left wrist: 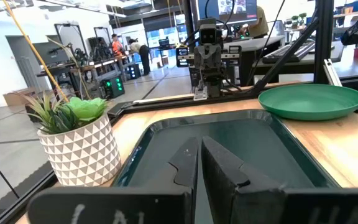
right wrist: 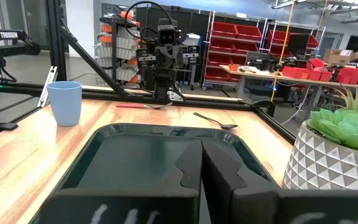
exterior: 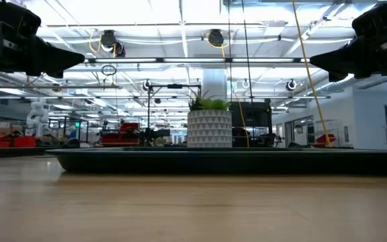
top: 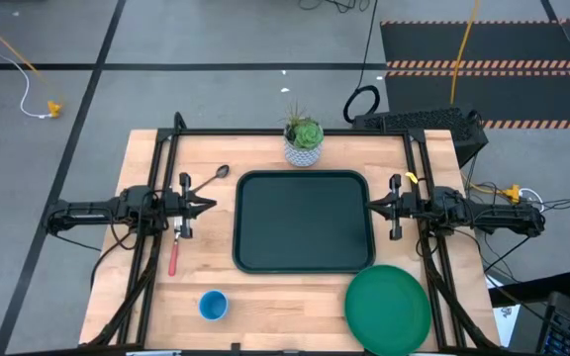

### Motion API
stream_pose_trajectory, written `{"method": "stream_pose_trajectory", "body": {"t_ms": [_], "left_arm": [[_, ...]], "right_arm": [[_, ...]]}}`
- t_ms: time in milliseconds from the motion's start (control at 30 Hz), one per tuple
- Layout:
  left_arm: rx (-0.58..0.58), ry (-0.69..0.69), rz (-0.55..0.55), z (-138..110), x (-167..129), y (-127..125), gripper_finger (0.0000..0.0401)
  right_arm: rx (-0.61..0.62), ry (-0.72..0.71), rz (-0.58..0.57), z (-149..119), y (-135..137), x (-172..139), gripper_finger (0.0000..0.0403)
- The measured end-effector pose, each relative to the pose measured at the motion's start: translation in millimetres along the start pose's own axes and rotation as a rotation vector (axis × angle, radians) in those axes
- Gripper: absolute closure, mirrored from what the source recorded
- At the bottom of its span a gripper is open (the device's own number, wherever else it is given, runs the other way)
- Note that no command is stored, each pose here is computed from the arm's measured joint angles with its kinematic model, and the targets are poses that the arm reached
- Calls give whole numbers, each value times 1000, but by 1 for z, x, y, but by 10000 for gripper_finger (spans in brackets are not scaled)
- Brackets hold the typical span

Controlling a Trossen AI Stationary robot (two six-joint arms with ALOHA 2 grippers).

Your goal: Pick and place plate/cup/fork/spoon on tray

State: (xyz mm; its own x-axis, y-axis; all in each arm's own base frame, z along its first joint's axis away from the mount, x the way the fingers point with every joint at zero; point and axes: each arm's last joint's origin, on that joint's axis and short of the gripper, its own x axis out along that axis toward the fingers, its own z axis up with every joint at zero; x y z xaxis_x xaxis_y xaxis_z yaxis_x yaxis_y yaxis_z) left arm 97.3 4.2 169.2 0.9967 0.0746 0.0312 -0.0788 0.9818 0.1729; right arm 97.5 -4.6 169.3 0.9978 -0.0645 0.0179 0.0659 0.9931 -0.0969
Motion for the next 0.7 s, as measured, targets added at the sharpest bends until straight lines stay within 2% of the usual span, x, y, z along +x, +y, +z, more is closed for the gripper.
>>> {"method": "stream_pose_trajectory", "body": {"t_ms": [700], "left_arm": [[-2,-28,6,3,0,0,375]], "right_arm": [[0,0,-1,0,0,0,403]]}}
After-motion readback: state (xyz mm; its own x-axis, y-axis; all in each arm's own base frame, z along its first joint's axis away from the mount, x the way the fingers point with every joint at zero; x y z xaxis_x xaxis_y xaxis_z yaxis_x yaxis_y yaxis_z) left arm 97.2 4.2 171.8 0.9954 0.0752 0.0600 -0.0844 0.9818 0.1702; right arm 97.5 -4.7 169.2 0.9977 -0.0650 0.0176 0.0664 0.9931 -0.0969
